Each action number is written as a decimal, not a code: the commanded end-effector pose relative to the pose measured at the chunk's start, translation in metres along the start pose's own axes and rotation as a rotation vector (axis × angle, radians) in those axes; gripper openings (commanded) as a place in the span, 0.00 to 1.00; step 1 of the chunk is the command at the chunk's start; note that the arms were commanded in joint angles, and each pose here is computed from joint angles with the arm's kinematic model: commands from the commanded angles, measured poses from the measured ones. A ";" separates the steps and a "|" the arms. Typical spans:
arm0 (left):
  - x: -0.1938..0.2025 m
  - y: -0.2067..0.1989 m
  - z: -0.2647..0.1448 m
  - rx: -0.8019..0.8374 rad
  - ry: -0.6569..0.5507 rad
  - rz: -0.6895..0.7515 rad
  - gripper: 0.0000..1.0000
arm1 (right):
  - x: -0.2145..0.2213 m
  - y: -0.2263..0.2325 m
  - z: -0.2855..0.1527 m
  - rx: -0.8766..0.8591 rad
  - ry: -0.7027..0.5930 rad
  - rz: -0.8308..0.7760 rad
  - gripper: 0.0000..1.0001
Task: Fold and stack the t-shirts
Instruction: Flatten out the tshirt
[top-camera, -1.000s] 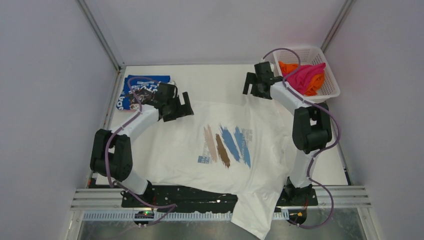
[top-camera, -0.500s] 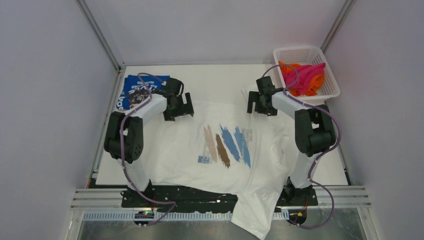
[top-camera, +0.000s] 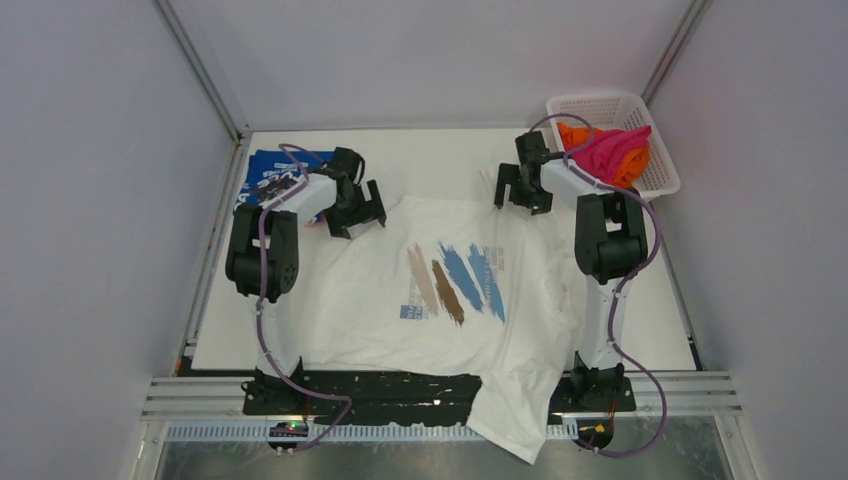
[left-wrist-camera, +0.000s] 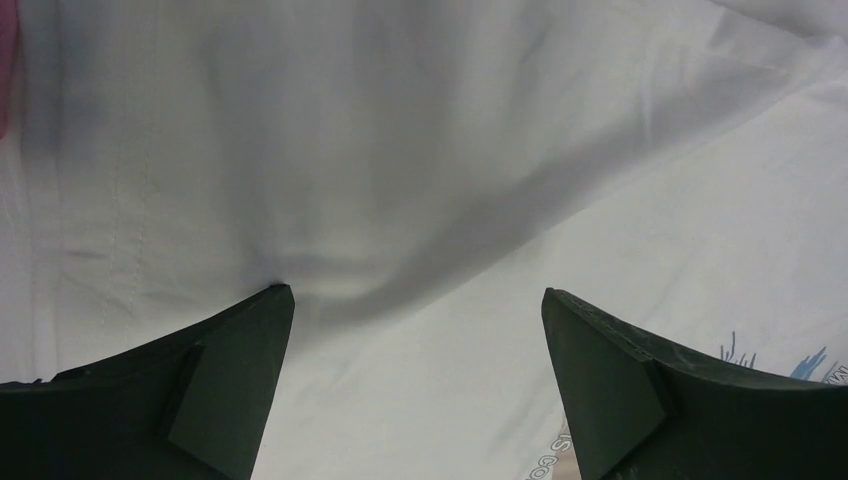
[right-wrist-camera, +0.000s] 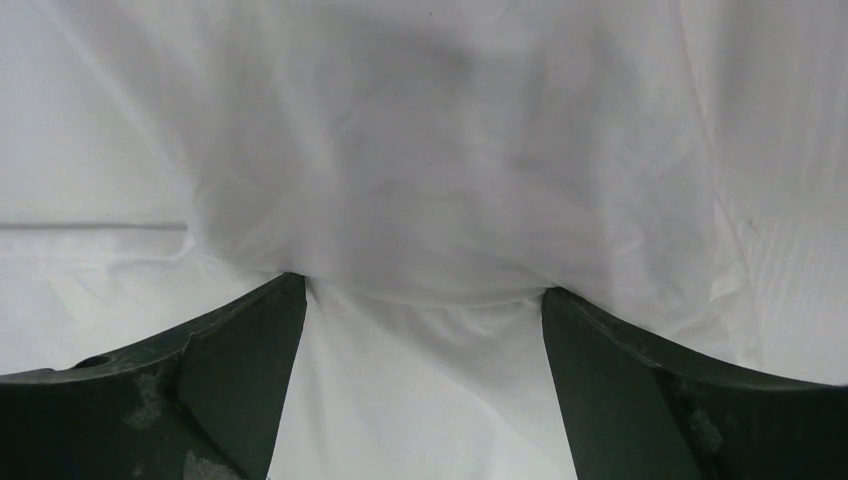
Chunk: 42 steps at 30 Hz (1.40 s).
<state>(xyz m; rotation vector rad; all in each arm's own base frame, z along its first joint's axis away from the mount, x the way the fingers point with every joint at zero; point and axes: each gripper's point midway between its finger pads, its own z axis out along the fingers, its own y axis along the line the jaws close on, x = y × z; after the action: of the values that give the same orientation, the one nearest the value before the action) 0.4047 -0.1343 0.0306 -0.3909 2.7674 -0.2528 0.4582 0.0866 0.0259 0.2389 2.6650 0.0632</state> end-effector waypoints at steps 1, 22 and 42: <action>-0.019 -0.013 -0.003 0.046 -0.005 -0.028 1.00 | -0.030 0.012 0.006 -0.054 -0.023 0.010 0.95; -0.082 -0.030 0.009 0.099 -0.011 -0.175 1.00 | -0.128 0.031 0.045 -0.204 -0.119 0.107 0.95; -0.168 -0.041 -0.051 0.099 -0.219 -0.120 1.00 | -0.178 0.040 -0.027 -0.303 -0.293 0.048 0.95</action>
<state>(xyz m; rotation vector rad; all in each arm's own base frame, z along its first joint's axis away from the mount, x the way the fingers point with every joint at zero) 0.5369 -0.1216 0.0622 -0.6102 2.6588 -0.3200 0.5995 0.0939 0.0488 0.2916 2.4820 0.4057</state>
